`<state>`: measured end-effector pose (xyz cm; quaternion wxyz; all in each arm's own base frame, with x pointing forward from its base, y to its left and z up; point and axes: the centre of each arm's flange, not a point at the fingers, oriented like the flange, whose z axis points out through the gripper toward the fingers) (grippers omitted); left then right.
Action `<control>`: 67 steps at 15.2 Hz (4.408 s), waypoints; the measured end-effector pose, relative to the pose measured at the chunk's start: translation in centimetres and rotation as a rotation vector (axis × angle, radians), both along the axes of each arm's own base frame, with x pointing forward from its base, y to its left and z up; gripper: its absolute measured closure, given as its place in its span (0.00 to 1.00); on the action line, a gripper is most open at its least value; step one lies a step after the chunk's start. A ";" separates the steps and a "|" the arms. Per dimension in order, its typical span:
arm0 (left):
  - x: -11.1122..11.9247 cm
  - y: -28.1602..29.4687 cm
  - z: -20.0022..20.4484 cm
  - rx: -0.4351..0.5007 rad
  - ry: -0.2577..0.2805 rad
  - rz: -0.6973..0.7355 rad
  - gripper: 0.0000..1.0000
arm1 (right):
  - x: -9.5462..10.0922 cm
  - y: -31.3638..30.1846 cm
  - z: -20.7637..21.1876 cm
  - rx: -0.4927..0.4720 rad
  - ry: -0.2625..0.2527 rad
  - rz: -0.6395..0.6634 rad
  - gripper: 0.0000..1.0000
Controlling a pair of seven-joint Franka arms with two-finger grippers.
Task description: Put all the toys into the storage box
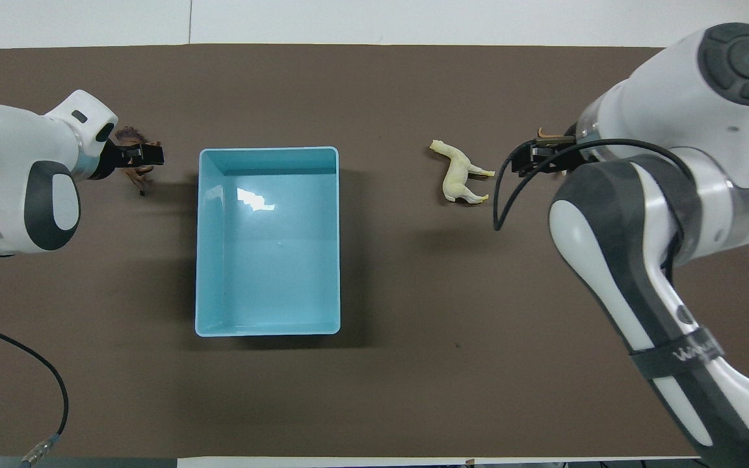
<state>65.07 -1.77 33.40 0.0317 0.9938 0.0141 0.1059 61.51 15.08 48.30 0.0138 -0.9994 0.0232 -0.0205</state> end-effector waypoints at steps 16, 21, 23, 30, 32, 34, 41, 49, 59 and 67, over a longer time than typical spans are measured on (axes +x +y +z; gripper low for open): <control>0.8 2.3 -2.5 0.061 0.004 -0.003 0.42 | 3.7 6.0 -14.6 0.012 -0.005 -0.015 0.00; 2.2 1.1 2.9 0.005 0.129 0.109 0.42 | 4.1 6.4 -16.9 0.009 -0.007 -0.012 0.00; 1.1 -2.4 7.4 -0.018 0.187 0.163 0.42 | 4.0 7.0 -17.9 0.009 -0.008 -0.012 0.00; -10.6 -24.5 10.5 0.052 0.330 0.149 0.36 | 4.1 7.7 -17.8 0.014 -0.016 -0.023 0.34; -11.9 -25.3 9.3 0.075 0.348 0.131 0.17 | 4.0 7.8 -18.3 0.013 -0.012 -0.047 0.56; -10.4 -22.1 9.9 0.100 0.319 0.129 0.00 | 3.7 7.8 -18.3 0.022 -0.035 -0.065 0.59; -1.7 4.2 11.3 0.093 0.009 0.118 0.00 | 4.5 11.5 -12.7 0.025 -0.004 -0.122 0.59; 5.1 13.9 -0.8 0.237 -0.111 0.054 0.00 | -2.6 32.7 0.6 0.274 -0.152 -0.013 0.59; 4.9 14.5 -4.7 0.217 -0.119 0.046 0.00 | -7.1 37.6 -8.4 0.199 -0.042 -0.094 0.09; 5.4 14.4 -3.4 0.205 -0.057 0.070 0.60 | 3.9 17.7 -3.3 0.060 -0.039 0.023 0.00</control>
